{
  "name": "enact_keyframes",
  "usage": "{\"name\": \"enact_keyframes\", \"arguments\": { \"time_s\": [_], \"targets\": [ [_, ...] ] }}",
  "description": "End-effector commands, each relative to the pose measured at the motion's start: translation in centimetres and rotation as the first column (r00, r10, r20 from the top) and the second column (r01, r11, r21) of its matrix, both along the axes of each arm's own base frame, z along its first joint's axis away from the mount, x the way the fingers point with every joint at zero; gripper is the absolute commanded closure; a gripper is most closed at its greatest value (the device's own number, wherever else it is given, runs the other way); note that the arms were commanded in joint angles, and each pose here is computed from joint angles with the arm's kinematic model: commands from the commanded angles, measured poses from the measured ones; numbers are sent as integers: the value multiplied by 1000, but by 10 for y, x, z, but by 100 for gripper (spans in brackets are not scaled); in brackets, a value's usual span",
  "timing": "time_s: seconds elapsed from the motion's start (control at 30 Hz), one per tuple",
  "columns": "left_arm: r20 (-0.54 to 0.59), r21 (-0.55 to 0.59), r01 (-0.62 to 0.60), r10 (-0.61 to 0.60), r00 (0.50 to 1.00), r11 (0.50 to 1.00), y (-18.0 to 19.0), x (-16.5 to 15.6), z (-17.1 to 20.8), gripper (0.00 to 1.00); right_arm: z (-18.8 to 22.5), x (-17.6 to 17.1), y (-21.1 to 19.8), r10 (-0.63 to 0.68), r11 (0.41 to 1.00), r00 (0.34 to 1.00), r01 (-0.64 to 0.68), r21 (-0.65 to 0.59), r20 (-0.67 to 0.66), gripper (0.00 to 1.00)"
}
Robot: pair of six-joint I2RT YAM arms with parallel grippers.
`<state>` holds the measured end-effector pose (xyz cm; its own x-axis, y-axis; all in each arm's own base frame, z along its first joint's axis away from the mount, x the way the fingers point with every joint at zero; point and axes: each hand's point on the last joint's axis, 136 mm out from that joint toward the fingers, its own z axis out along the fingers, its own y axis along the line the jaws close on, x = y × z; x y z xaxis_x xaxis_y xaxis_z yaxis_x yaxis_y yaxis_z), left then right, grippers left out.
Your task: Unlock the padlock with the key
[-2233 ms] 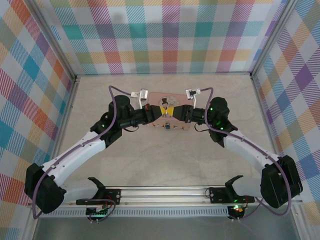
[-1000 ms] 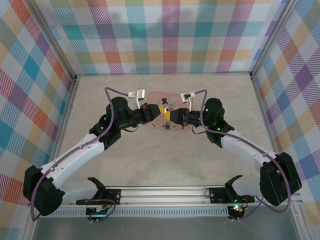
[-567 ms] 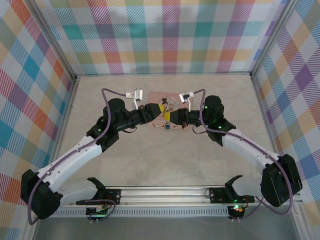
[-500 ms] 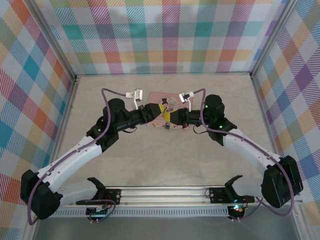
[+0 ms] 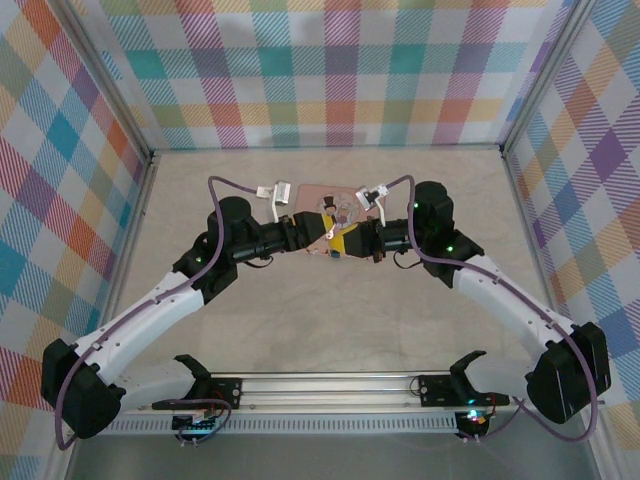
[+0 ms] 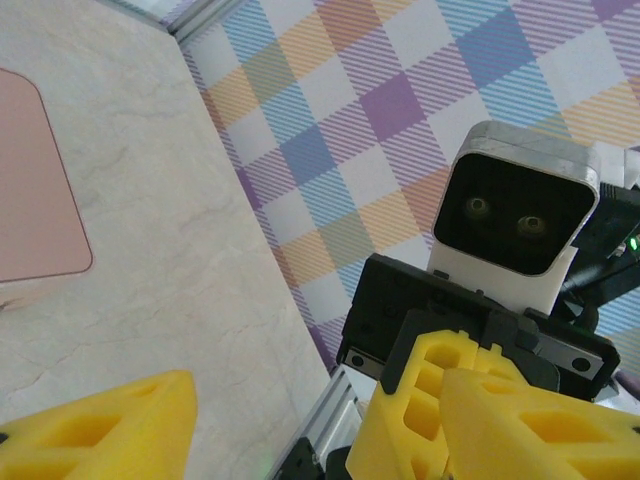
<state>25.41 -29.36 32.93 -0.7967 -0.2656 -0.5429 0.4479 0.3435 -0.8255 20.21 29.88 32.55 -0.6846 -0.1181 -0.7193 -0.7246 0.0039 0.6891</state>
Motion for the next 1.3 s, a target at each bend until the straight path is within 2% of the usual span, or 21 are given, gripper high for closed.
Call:
{"name": "enact_keyframes", "arguments": {
  "time_s": [0.0, 0.13, 0.23, 0.4, 0.47, 0.63, 1.0, 1.17, 1.27],
  "targets": [
    [91, -4, 65, -64, 994, 998, 1, -13, 29, 39, 4, -9, -2, 68, 998, 998, -68, -5, 12, 100],
    [95, 11, 119, -119, 988, 993, -3, -21, 31, 42, 0, -13, -2, 97, 995, 995, -97, -19, -10, 100],
    [97, 12, 162, -162, 982, 987, -7, -26, 32, 37, -2, -15, -2, 119, 993, 993, -120, -25, -28, 100],
    [67, 42, 215, -217, 974, 976, -12, -30, 25, 38, -2, -19, -2, 150, 988, 988, -151, -27, -47, 100],
    [64, 41, 231, -234, 970, 972, -14, -31, 24, 46, -2, -20, -2, 159, 987, 986, -160, -26, -56, 100],
    [57, 45, 248, -250, 966, 968, -17, -32, 23, 55, -7, -22, -3, 166, 985, 984, -168, -33, -71, 100],
    [56, 42, 262, -264, 963, 964, -18, -34, 23, 100, -10, -21, -3, 160, 986, 984, -163, -39, -73, 100],
    [65, 45, 240, -242, 968, 970, -15, -33, 24, 100, -11, -15, -5, 130, 990, 989, -133, -43, -75, 100],
    [58, 72, 172, -176, 983, 982, -9, -24, 19, 100, -15, -7, -8, 79, 995, 994, -84, -54, -81, 80]
  ]
}}
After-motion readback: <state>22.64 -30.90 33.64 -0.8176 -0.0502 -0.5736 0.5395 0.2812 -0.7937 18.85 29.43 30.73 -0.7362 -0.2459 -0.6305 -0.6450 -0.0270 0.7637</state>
